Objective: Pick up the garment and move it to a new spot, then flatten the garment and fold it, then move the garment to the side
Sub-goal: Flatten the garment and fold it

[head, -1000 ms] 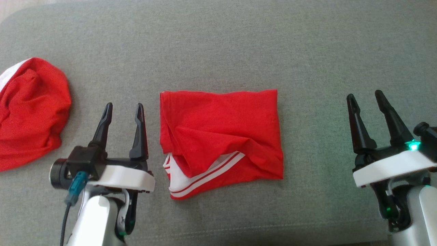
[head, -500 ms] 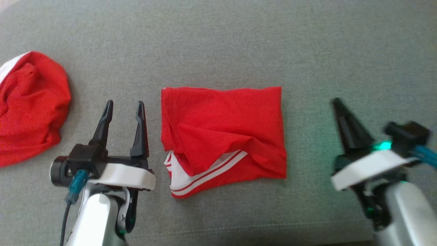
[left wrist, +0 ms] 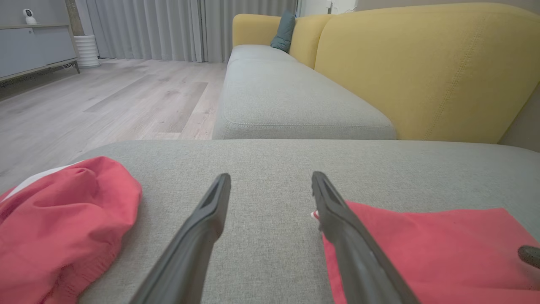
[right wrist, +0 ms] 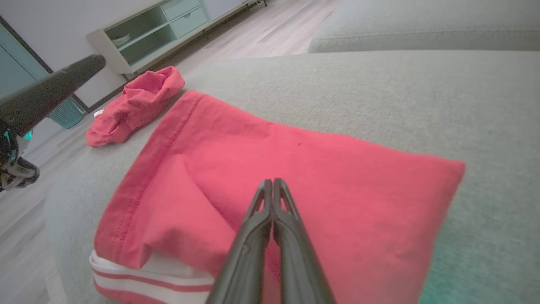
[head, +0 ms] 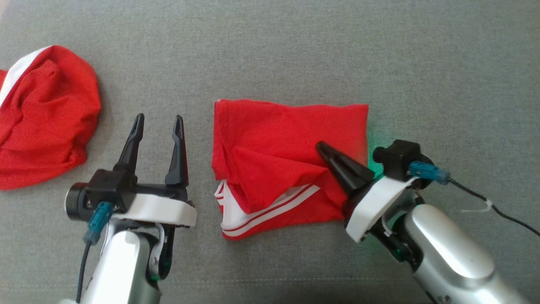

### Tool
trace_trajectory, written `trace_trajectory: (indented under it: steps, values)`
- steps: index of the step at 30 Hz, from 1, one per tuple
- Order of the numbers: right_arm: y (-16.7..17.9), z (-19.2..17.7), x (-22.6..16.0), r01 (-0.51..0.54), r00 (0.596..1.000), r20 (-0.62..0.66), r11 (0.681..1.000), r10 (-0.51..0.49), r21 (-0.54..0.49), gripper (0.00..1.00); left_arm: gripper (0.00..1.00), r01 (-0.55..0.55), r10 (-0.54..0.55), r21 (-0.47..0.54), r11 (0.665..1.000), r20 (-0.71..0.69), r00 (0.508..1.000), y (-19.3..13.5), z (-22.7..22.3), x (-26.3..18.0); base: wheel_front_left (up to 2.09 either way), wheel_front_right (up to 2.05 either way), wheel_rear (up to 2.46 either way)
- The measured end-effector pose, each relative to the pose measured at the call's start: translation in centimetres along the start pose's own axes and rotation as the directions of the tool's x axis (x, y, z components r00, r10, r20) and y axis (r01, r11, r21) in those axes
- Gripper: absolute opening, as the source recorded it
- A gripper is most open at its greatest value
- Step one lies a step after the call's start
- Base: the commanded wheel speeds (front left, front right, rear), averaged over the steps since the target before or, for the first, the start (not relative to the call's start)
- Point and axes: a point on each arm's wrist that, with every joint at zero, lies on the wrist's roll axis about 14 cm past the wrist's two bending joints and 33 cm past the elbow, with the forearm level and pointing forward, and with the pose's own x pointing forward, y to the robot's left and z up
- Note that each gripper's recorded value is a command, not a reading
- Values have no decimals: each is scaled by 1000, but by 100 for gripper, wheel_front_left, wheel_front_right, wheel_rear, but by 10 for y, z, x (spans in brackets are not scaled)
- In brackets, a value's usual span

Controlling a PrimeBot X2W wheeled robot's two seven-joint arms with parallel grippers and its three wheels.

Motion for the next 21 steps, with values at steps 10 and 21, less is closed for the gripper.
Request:
trace_trajectory:
  steps: [10,21]
  values:
    - [21,-26,4,-94,992,-83,995,95,14,0,100,-3,3,-5,1000,2,1000,0,0,2,0,0,0]
    - [45,-25,10,-191,978,-93,981,188,-22,0,100,-2,2,-11,1000,-1,1000,-2,-1,3,0,0,0]
